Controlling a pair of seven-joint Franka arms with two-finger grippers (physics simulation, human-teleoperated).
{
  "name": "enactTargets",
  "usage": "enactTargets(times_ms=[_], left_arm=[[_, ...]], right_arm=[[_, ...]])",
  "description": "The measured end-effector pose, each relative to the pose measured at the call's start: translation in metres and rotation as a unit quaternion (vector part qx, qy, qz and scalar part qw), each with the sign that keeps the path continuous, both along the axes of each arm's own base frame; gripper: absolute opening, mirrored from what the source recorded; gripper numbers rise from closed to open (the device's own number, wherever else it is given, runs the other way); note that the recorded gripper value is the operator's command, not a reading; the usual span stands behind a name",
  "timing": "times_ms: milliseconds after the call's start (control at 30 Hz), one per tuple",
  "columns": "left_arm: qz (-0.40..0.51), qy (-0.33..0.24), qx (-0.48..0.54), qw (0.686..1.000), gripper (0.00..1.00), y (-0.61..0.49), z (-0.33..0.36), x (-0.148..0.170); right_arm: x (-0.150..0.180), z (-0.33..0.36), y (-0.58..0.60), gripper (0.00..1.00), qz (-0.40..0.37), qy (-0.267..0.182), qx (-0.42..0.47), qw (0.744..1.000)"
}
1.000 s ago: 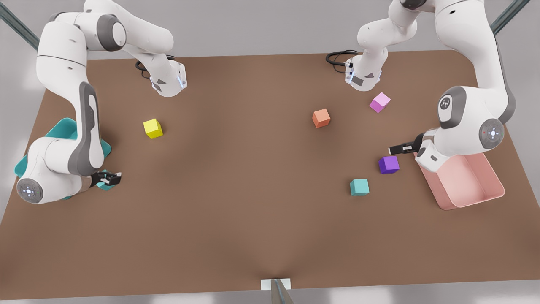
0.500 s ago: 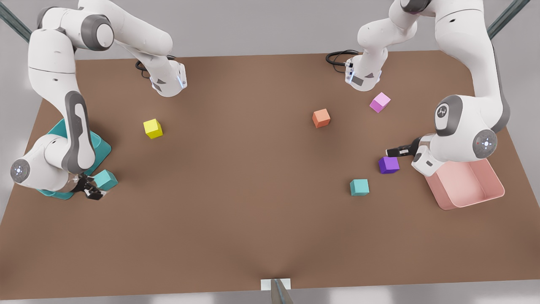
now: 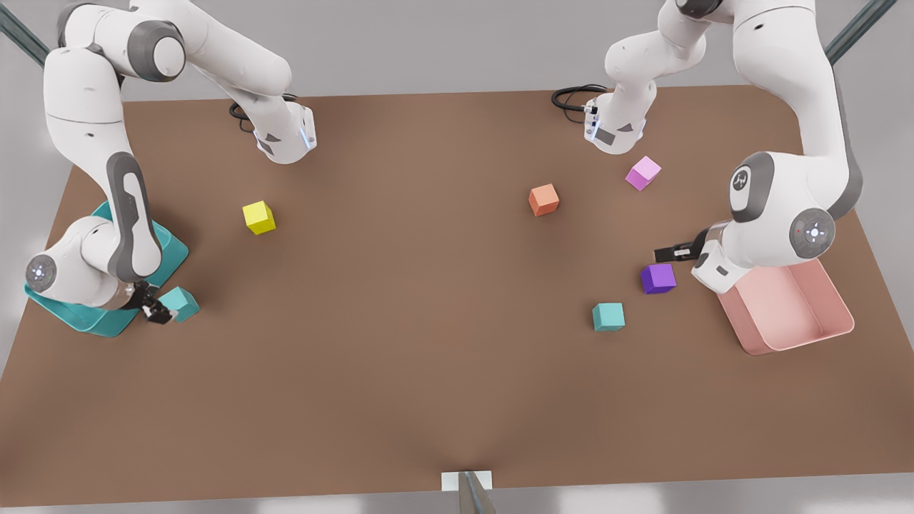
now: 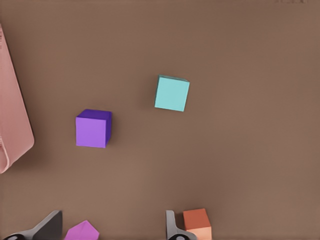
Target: Stack the two blue cubes on top of each other
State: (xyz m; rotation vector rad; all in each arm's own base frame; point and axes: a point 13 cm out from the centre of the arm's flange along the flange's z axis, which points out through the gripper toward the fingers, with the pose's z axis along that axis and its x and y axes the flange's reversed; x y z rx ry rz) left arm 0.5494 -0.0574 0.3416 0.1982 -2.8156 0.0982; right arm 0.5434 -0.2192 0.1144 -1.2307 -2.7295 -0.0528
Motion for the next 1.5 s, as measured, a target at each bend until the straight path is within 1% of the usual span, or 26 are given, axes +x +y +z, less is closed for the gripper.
enactTargets(times_ms=[500,633,900,1067,1200,1233,1300,1333,1367,1433,1500], left_arm=[[0.002,0.003,0.0,1.0,1.0,0.005,-0.003,0.0],[0.002,0.005,0.0,1.0,1.0,0.006,-0.005,0.0],[0.002,0.007,-0.001,1.0,1.0,0.007,-0.006,-0.001],[0.007,0.01,-0.002,1.0,1.0,0.013,-0.01,0.0],[0.008,0.014,-0.003,1.0,1.0,0.014,-0.015,0.001],[0.008,0.014,-0.003,1.0,1.0,0.013,-0.014,0.001],[0.007,0.011,-0.003,1.0,1.0,0.013,-0.012,0.001],[0.008,0.005,-0.001,1.0,1.0,0.014,-0.006,0.002],[0.006,-0.004,0.002,1.0,1.0,0.013,0.004,0.001],[-0.01,-0.023,0.021,0.999,1.0,0.0,0.029,-0.005],[-0.039,-0.024,0.039,0.998,1.0,-0.025,0.034,-0.013]], right_arm=[[-0.01,-0.028,-0.003,1.0,0.01,-0.011,-0.002,1.0],[-0.018,-0.034,-0.004,1.0,0.006,-0.008,0.0,1.0],[-0.018,-0.039,-0.003,1.0,0.004,-0.009,0.003,1.0],[-0.022,-0.056,0.001,1.0,-0.001,-0.001,0.011,1.0],[-0.02,-0.064,0.0,1.0,-0.003,-0.005,0.011,1.0],[-0.019,-0.064,0.0,0.99,-0.005,-0.007,0.011,1.0],[-0.018,-0.065,0.001,0.94,-0.006,-0.009,0.012,1.0],[-0.018,-0.067,0.001,0.86,-0.006,-0.009,0.012,1.0],[-0.018,-0.068,0.001,0.81,-0.005,-0.009,0.013,1.0],[-0.017,-0.069,0.001,0.74,-0.003,-0.011,0.013,1.0],[-0.014,-0.067,0.001,0.73,0.001,-0.014,0.013,1.0]])
